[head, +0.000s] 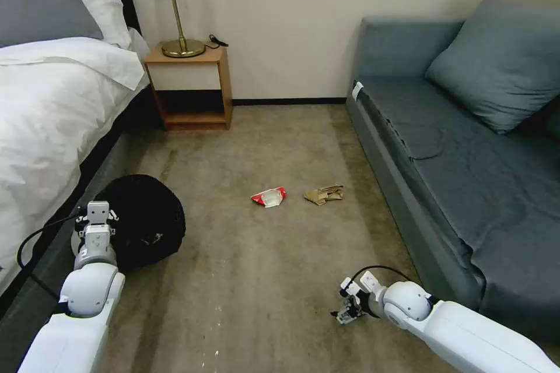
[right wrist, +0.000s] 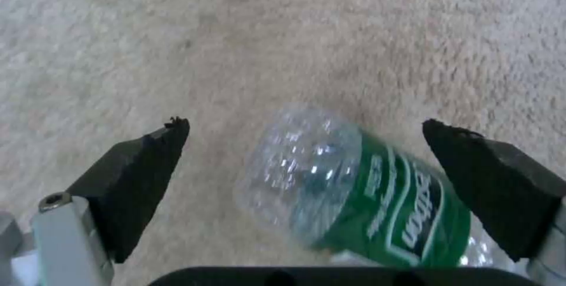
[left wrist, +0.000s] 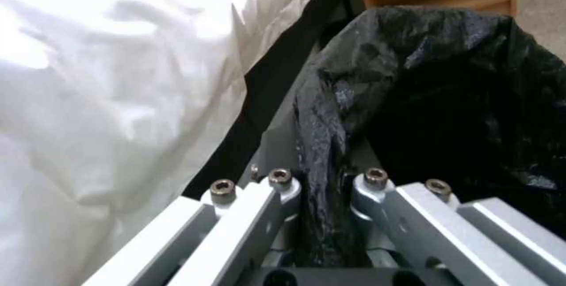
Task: Pick up the trash bin, then pick up the garbage on the floor and place it into the trash bin.
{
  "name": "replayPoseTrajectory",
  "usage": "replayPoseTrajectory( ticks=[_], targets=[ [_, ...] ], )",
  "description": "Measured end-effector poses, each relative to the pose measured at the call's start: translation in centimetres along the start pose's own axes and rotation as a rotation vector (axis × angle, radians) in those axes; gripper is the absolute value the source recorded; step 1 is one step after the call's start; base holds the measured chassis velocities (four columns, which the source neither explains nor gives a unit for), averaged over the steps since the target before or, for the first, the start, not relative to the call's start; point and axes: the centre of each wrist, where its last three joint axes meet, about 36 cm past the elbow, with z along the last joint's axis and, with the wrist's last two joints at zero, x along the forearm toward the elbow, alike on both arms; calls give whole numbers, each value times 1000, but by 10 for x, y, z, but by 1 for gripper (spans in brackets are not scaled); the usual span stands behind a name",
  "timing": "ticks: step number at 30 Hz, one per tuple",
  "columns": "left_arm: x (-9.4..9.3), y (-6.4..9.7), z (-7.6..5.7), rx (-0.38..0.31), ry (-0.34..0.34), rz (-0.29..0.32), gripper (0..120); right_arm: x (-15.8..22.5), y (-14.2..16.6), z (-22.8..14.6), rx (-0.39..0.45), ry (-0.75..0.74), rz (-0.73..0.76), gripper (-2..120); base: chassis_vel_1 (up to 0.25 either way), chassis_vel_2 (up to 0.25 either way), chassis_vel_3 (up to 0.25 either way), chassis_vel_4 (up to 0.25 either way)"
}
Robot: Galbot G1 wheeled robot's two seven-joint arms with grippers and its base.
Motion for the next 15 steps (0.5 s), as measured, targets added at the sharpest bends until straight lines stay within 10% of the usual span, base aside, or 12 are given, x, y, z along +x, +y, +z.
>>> replayPoseTrajectory(
  ticks=[15],
  targets=[
    [-5, -2, -2, -7, 9, 9, 4, 30, -2, 14, 56, 43, -3, 100, 0, 0, 0, 0]
  ],
)
